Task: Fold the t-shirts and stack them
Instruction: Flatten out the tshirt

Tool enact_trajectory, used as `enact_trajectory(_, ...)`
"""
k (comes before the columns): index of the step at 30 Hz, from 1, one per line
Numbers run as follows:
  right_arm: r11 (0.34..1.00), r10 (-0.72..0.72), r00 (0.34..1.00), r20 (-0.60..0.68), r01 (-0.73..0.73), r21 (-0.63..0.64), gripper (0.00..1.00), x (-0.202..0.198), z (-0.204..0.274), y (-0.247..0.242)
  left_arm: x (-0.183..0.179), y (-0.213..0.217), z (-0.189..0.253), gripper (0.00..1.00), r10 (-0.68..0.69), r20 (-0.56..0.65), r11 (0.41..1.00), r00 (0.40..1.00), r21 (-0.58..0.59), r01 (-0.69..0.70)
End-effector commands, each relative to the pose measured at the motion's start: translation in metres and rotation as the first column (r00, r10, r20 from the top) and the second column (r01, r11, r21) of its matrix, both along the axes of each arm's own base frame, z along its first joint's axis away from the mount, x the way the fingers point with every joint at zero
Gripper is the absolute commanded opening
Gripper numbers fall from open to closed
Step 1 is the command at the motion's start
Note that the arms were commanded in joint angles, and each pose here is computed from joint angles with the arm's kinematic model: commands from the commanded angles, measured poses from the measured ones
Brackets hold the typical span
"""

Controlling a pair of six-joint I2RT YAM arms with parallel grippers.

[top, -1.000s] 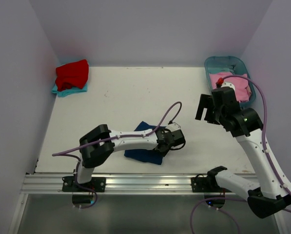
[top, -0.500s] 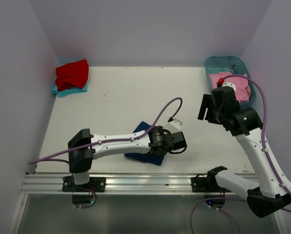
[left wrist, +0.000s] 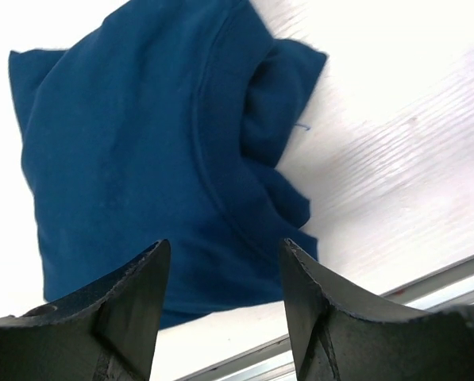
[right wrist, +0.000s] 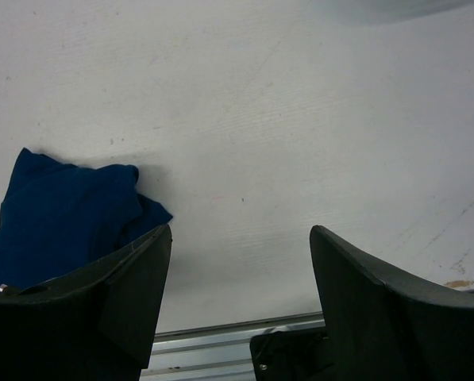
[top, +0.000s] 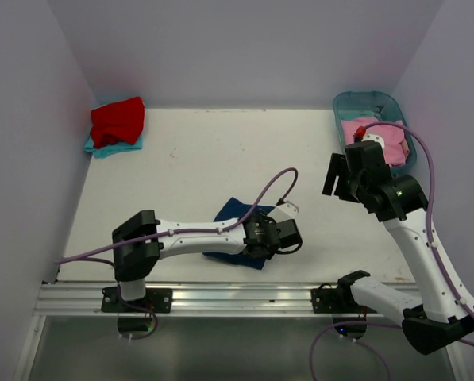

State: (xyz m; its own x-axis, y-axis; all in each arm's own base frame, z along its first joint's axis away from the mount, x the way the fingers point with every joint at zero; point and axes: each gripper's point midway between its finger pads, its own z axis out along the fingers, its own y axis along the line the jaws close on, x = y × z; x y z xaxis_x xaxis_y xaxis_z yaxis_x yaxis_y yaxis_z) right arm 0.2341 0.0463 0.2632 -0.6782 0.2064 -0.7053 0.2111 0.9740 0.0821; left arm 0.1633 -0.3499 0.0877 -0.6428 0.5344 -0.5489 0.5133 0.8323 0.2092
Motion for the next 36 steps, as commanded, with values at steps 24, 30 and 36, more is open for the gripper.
enact_trajectory(24, 0.999, -0.024, 1.0, 0.01, 0.024, -0.027, 0.71, 0.0, -0.001, -0.012, 0.017, -0.016, 0.007, 0.0, 0.024, 0.008, 0.999, 1.0, -0.026, -0.024)
enact_trajectory(30, 0.999, -0.027, 1.0, -0.001, 0.027, -0.02, 0.71, 0.006, -0.012, -0.009, 0.023, 0.005, 0.108, 0.0, 0.095, 0.149, 0.992, 0.984, -0.095, -0.082)
enact_trajectory(36, 1.0, 0.004, 1.0, -0.027, -0.003, 0.022, 0.7, 0.018, -0.032, 0.005, 0.036, 0.043, 0.206, 0.0, 0.155, 0.294, 0.981, 0.943, -0.156, -0.113)
